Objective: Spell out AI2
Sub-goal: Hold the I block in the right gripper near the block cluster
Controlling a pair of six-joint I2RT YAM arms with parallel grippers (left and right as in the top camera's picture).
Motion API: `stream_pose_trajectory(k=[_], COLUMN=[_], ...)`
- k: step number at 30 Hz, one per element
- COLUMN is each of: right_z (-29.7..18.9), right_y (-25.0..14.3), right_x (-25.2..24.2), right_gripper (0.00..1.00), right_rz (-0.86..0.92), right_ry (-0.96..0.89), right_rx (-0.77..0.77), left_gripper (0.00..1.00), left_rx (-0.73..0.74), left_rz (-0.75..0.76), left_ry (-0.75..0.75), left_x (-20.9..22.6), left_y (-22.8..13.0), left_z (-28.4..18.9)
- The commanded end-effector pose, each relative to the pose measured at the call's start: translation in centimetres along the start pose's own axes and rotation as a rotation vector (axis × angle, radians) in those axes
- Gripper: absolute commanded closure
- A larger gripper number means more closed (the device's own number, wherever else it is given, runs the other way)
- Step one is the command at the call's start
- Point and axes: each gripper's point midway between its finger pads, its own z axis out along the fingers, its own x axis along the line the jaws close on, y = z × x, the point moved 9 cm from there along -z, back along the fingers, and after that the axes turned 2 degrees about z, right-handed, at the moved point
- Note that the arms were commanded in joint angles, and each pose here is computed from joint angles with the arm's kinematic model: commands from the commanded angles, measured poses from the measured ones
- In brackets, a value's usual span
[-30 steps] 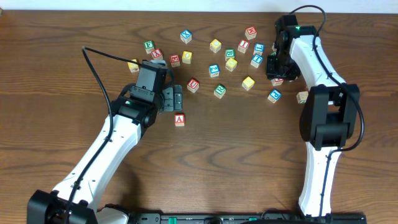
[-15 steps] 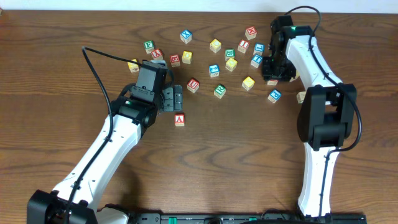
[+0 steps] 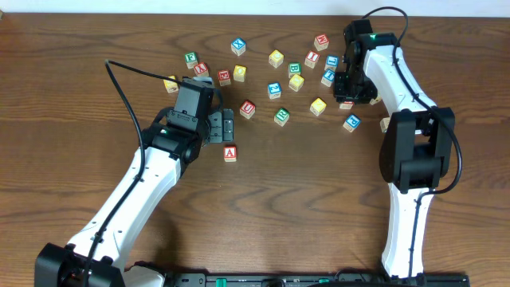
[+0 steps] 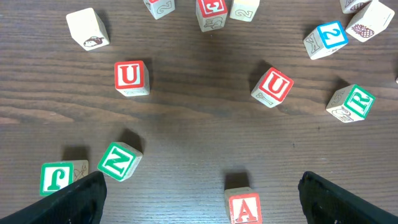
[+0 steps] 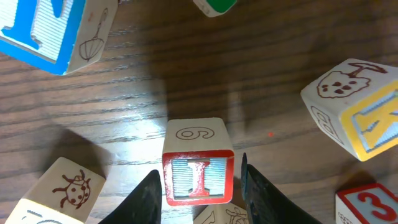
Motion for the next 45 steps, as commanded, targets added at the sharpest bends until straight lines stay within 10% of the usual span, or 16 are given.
stream_pose_trajectory(k=[1,45], right_z=[-0.77,-0.20], right_y=[0.32,0.34], right_x=[0.19,0.54], right_gripper=[0.64,0.64], right_rz=[0.015,0.023], right_ry=[-0.013,0.003], right_rx=[-0.032,-0.034], left_gripper=[0.03,0.03], left_rx=[-0.035,-0.034], left_rz=[-0.001,-0.001], left_ry=[0.000,0.001], left_x=[0.07,0.07], left_y=[0.88,0.86], left_z=[-0.75,-0.74])
